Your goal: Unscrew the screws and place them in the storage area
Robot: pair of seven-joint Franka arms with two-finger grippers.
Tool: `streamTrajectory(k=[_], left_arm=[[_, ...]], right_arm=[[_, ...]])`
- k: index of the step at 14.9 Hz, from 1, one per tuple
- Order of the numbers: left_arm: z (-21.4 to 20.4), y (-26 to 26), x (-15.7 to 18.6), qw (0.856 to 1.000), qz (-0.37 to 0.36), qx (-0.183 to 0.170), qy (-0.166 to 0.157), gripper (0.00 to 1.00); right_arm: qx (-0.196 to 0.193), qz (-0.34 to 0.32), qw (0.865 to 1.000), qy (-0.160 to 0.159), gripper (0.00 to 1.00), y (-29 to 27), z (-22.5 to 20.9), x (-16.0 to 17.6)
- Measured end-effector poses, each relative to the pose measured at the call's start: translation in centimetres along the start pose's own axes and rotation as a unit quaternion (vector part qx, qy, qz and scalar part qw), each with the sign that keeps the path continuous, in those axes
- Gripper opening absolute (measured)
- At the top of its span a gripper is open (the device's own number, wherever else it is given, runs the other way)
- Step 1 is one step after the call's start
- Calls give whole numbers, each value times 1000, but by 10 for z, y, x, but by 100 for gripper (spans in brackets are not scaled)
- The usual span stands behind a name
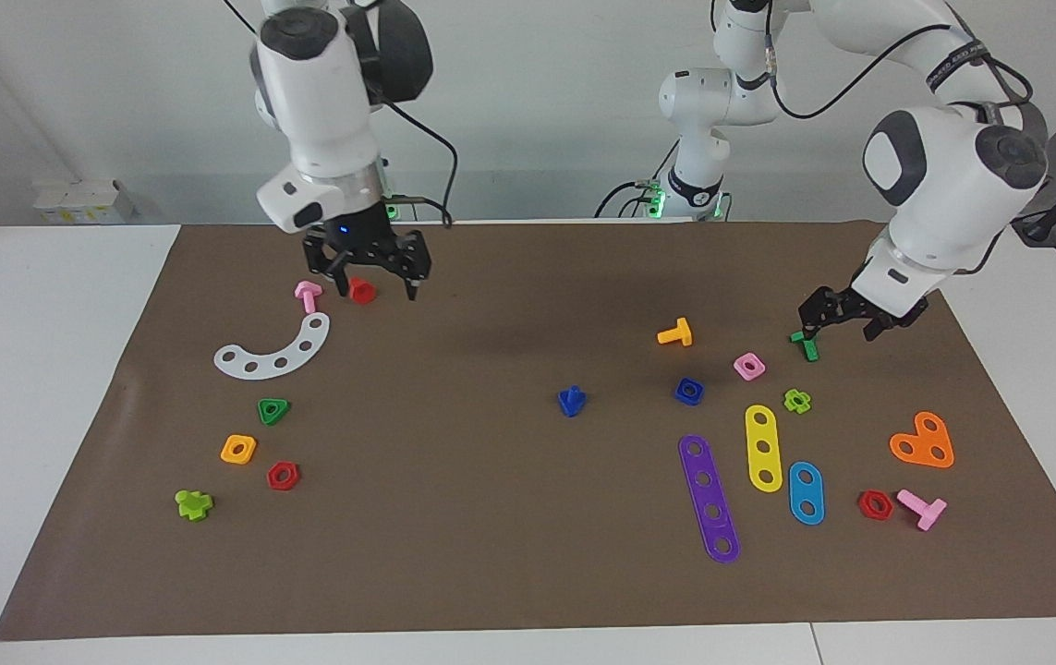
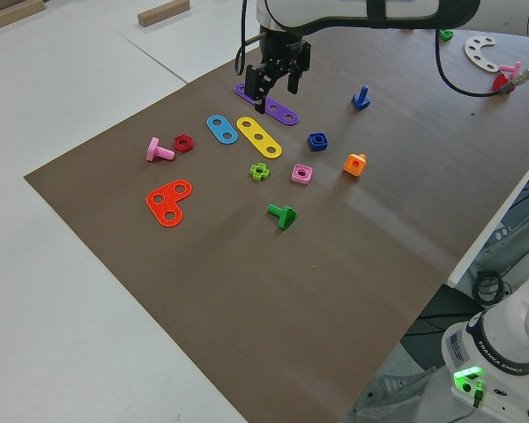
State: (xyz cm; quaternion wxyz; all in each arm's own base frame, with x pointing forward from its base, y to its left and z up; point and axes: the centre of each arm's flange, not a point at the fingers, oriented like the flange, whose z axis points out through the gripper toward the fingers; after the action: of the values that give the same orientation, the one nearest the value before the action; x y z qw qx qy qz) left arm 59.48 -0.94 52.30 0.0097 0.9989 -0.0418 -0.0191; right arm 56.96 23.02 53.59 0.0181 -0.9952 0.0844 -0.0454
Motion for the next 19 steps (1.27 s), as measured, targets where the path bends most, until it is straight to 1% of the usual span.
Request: streamTrajectory(k=[2,4,6,8,10,11,12,13,14,15,16,19], left_arm=[[-34,0,-21,1000,-15,-3,9,100],[-60,0,-38,999,-26,-5,18,100],[-73,0,-47,999,-37,1,23,100],[-75,0,-48,999,-41,11,24,100],[-74,1,-48,999,-41,14,24,100],[-74,1,-48,999,-41,15,24,100],[-74,2,-48,999,-40,15,24,100],[-74,3,-48,999,-39,15,25,100],[-74,3,-48,999,-39,15,25,100],[-74,3,-47,999,-39,15,26,100],[-75,3,-47,999,-39,15,27,100],[-76,-2,-47,998,-46,15,31,100]], right_arm=[[7,23,1000,4,100,-74,49,-12],[14,28,999,9,100,-134,96,-25],[17,25,999,12,100,-178,135,-33],[16,14,1000,18,100,-208,167,-35],[11,3,999,33,98,-218,189,-32],[7,0,999,34,97,-217,196,-32],[4,-3,999,33,89,-217,202,-33],[1,-7,1000,30,78,-218,208,-36],[-3,-12,1000,26,78,-218,213,-40],[-7,-19,1000,23,74,-219,218,-45],[-10,-24,999,19,65,-219,222,-48],[-17,-36,999,12,61,-217,231,-54]])
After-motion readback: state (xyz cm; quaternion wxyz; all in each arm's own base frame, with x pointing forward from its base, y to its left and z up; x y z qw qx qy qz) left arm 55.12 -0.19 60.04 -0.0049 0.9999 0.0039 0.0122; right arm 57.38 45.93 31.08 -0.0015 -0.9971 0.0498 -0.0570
